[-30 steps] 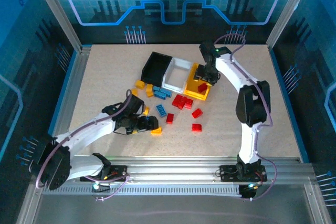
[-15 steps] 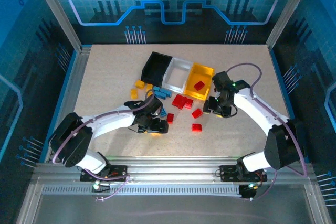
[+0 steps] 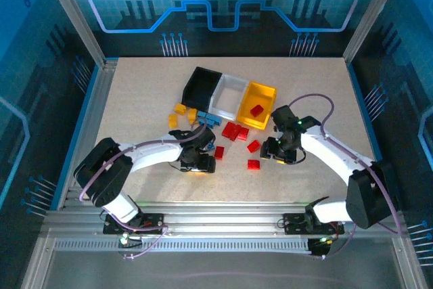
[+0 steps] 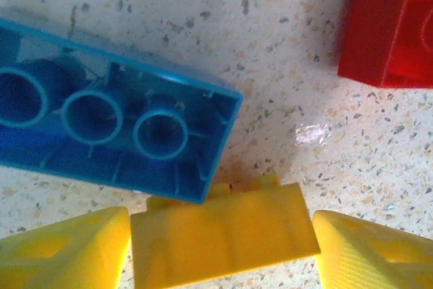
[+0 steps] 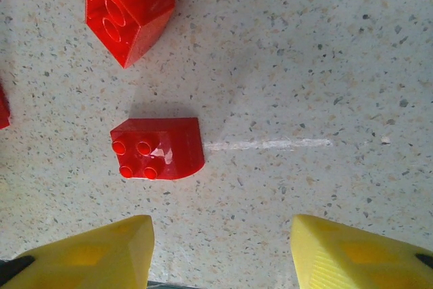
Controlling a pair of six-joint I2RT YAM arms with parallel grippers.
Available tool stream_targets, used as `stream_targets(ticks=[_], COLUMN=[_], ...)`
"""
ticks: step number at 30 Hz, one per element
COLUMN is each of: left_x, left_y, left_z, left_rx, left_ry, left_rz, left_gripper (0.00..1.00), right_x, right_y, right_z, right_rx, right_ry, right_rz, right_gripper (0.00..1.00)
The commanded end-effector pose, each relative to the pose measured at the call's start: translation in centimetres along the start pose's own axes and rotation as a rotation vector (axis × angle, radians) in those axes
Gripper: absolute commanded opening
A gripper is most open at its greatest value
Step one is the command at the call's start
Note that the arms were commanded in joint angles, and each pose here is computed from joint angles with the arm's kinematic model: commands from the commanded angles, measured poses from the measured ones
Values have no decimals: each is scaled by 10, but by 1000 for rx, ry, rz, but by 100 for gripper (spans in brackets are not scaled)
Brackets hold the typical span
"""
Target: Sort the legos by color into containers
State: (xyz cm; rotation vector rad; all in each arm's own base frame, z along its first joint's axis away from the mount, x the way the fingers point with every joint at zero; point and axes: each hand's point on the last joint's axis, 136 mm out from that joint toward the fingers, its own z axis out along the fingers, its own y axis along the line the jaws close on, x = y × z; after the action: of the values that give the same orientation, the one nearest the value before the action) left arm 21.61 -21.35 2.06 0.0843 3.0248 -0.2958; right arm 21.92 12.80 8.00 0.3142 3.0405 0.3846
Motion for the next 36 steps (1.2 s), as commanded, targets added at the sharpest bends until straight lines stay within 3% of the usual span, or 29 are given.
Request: stream_targets(ticks=[1,11,19,25,30,36], left_x=[-9,-10,-10,-16,-52,-133], left_y=[-4,-1,-5,-10,-8,-3], left_z=[1,7,-10,-52,-90,-127], left_rx=[-29,-60,-36,9,51,100], left_ry=[-31,-27,-41,-109,-200,-299], left_rz=[13,5,1,-14,-54,-111], left_gripper=[70,52,50,50,51,51], right_x=[5,6,14,14,12,8], right_y=[6,10,3,2,6,10], right_z=[-1,-4,3,6,11,10], right_rx=[-33,-53,-40,-34,-49,-56], right_ry=[3,-7,15,20,36,36], right_rz=[2,10,12,3,1,-16], right_gripper=[57,57,57,57,57,57])
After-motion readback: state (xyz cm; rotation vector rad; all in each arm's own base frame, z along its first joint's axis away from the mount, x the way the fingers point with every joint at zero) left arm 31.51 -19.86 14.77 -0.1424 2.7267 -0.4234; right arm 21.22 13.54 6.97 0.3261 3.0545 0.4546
